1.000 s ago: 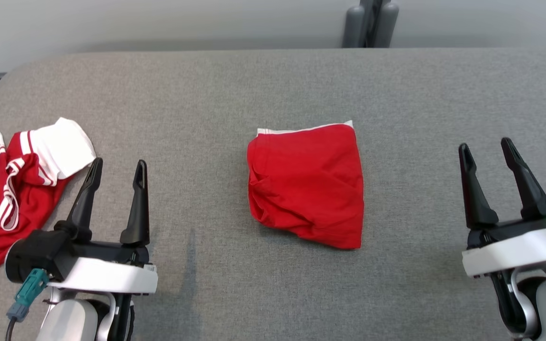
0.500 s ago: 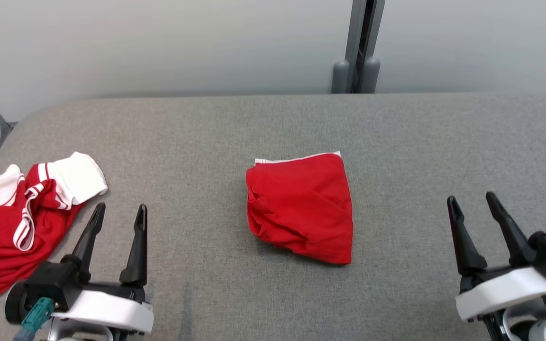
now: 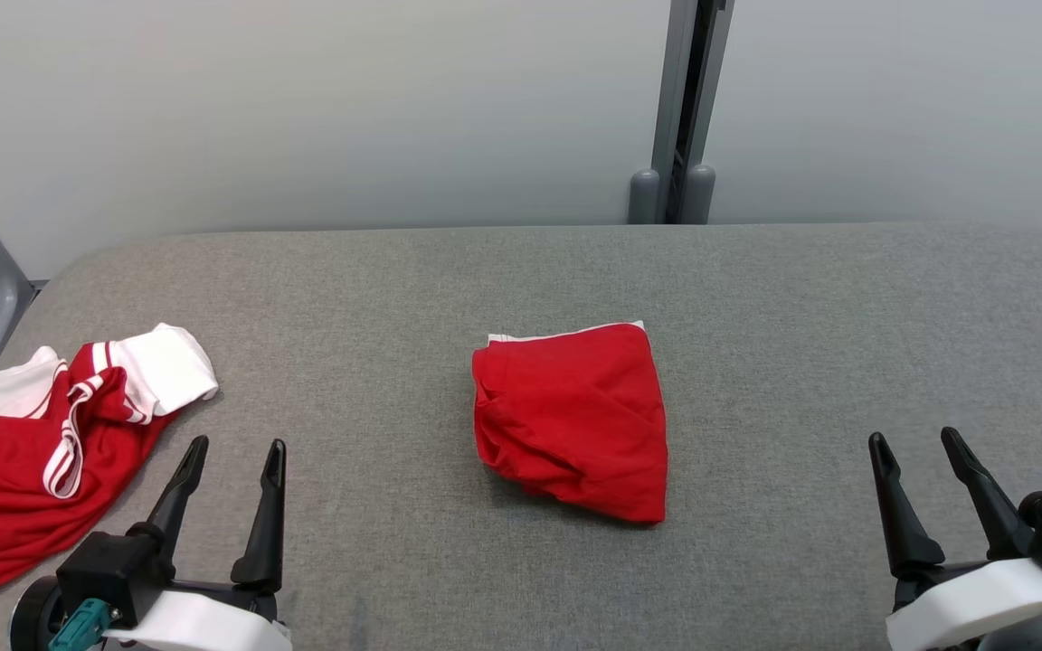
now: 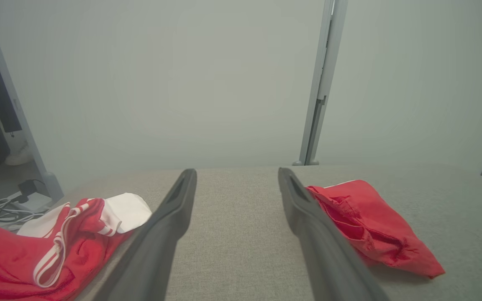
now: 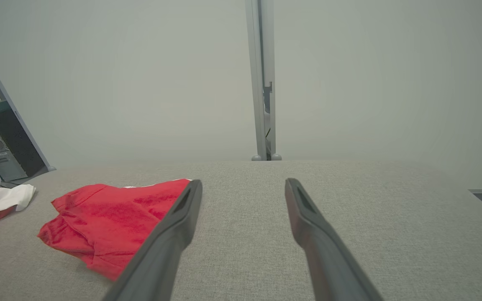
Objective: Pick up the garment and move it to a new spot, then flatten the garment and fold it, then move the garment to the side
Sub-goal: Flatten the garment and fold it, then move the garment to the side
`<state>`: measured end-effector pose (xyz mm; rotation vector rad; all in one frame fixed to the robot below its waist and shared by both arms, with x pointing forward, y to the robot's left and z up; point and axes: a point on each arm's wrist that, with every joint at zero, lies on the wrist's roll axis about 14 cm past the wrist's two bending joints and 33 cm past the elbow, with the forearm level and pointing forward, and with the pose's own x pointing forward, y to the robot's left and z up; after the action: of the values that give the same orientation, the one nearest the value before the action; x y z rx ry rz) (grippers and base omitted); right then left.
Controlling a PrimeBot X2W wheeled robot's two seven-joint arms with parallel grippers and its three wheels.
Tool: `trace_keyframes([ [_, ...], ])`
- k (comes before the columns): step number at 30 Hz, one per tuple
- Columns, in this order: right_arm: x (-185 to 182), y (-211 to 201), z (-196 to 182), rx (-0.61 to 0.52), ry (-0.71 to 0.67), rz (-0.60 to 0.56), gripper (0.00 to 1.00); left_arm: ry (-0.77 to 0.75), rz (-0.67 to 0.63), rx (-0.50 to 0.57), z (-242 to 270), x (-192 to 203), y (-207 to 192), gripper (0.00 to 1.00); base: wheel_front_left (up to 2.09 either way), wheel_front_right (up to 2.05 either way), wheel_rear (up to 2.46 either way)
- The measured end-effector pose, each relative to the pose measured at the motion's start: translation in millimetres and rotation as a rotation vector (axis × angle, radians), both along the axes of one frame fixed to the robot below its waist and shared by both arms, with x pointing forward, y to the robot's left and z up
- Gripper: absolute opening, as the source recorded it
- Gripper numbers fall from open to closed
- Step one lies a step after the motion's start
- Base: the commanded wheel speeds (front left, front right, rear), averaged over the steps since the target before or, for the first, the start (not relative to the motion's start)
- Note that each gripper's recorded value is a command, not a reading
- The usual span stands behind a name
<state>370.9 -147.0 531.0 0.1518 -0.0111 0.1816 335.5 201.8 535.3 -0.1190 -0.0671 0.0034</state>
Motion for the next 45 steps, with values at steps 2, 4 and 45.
trace_keyframes([
  [2, -0.7, -1.7, 1.6, 0.001, -0.002, -0.006, 1.00, 0.003, -0.009, 0.000, 0.5, 0.0, -2.7, 1.00, 0.00, 0.00, 0.00],
  [4, -0.8, -2.8, 1.7, 0.002, -0.003, -0.009, 1.00, 0.004, -0.012, 0.001, 0.6, 0.0, -3.2, 1.00, 0.00, 0.00, 0.00],
  [45, 68.7, 49.2, -42.2, -0.027, 0.140, 0.159, 1.00, -0.022, -0.025, -0.006, 5.1, 39.6, -10.0, 1.00, 0.00, 0.00, 0.00],
])
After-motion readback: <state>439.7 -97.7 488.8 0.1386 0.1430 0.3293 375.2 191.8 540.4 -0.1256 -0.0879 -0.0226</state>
